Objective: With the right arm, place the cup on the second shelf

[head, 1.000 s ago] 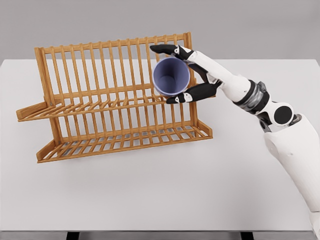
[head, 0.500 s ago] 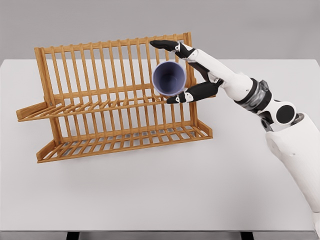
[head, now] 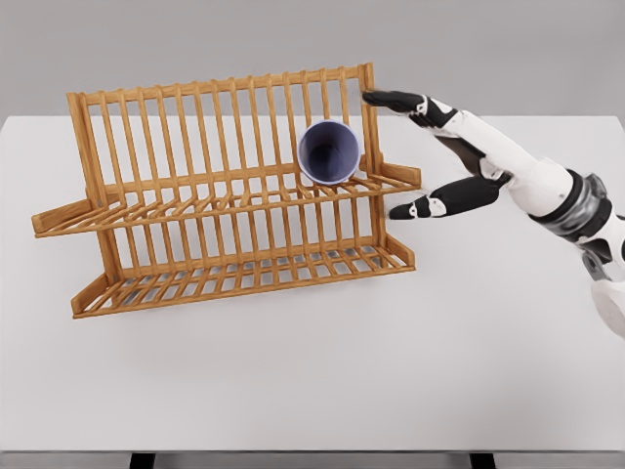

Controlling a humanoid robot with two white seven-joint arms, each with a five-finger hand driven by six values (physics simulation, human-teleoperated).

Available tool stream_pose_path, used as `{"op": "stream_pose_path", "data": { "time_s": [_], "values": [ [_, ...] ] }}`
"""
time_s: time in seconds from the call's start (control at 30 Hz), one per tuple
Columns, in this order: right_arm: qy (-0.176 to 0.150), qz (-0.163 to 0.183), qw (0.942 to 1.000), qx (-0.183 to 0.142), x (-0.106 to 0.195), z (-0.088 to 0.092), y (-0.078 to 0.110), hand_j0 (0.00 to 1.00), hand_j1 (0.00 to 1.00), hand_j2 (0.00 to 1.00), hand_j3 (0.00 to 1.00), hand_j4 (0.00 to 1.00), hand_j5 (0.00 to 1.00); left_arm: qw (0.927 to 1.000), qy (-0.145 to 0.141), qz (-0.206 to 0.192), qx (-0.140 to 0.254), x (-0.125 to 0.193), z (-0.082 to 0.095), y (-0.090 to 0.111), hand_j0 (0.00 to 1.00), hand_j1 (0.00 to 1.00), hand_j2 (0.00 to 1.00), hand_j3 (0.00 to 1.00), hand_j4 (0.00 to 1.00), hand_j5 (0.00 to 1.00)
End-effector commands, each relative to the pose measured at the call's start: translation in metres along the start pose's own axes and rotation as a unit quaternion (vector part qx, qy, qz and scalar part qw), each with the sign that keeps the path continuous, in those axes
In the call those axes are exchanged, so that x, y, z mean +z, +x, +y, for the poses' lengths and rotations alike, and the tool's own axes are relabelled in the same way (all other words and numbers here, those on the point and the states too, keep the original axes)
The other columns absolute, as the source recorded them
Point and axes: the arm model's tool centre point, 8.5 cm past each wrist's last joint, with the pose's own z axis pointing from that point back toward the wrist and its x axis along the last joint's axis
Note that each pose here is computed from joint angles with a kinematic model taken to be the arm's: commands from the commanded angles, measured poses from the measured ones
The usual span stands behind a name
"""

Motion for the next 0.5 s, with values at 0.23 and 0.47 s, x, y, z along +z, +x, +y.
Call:
{"op": "stream_pose_path", "data": {
  "time_s": [0.23,0.47],
  "values": [
    [-0.038,0.059,0.9969,0.035,0.071,-0.031,0.029,1.0,1.0,1.0,1.0,1.0,1.0,1.0,0.0,0.0,0.0,0.0,0.0,0.0,1.0,1.0,1.0,1.0,1.0,1.0],
    [-0.045,0.076,0.9956,0.034,0.086,-0.029,0.029,1.0,1.0,1.0,1.0,1.0,1.0,1.0,0.0,0.0,0.0,0.0,0.0,0.0,1.0,1.0,1.0,1.0,1.0,1.0]
  ]
}}
